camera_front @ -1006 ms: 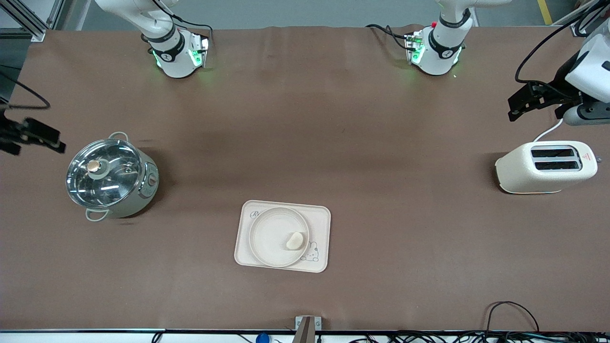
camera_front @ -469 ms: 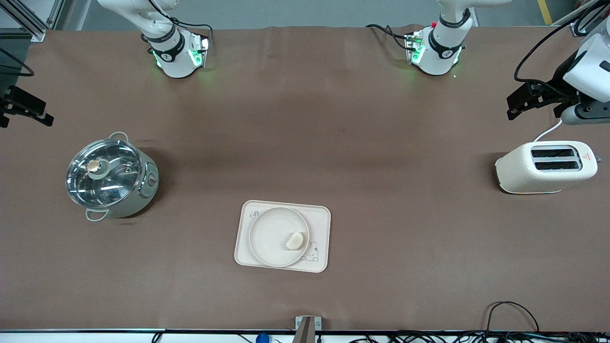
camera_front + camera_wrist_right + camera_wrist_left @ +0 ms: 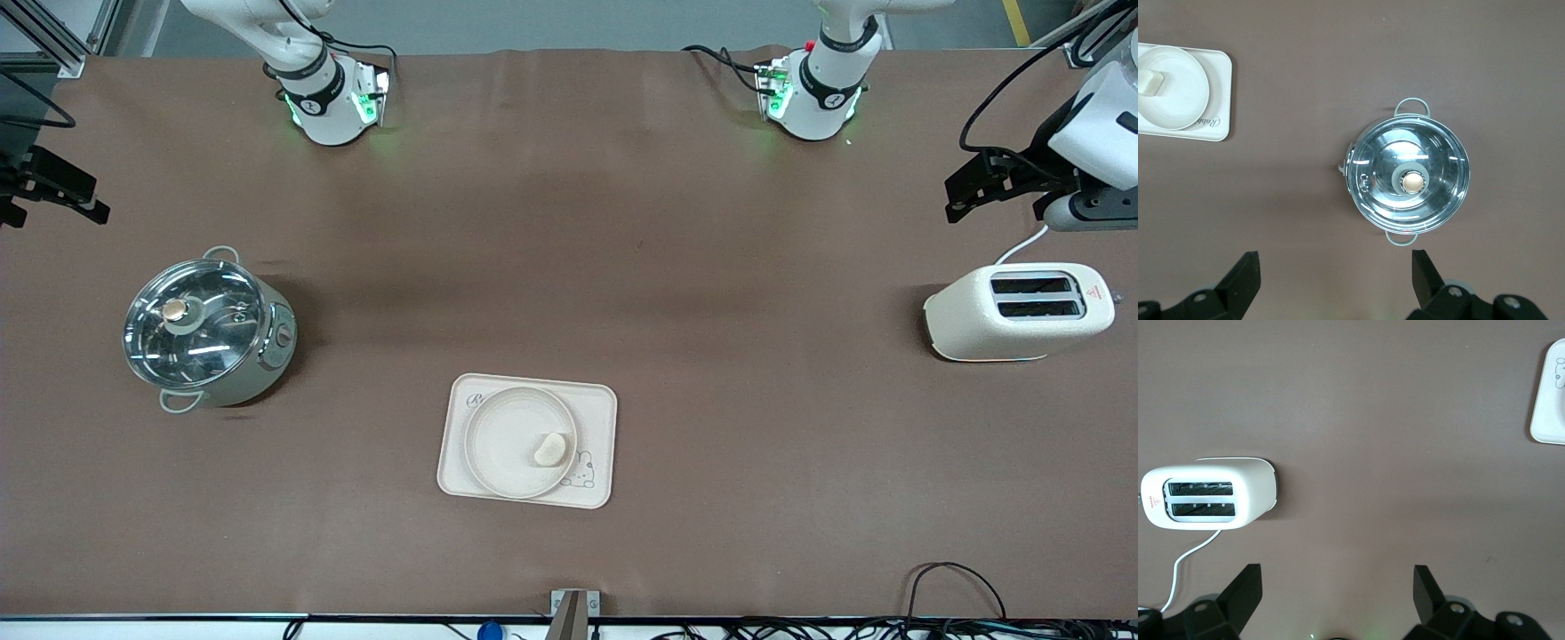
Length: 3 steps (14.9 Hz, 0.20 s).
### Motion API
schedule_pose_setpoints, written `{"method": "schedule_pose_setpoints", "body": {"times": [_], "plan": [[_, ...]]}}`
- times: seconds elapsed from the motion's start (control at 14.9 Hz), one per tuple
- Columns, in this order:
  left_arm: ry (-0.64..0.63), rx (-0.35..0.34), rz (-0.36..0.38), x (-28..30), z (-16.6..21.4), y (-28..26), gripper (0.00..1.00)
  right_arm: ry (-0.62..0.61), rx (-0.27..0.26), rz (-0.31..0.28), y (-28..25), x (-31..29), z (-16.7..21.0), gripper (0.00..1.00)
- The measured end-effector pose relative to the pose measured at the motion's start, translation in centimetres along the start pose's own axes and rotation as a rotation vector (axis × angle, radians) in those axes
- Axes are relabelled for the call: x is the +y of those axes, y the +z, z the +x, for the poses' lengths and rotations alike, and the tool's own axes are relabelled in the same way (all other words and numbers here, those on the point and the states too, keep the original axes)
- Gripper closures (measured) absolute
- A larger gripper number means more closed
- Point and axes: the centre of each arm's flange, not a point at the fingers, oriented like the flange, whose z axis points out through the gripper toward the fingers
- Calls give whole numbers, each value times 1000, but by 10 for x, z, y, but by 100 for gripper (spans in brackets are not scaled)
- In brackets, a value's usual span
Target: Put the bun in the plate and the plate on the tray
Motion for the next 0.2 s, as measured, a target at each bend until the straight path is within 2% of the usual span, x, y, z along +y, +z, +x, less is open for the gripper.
{"method": "schedule_pose_setpoints", "body": {"times": [0.2], "plan": [[1,0,0,1,0,0,0,5,1,-23,1,4,0,0]]}}
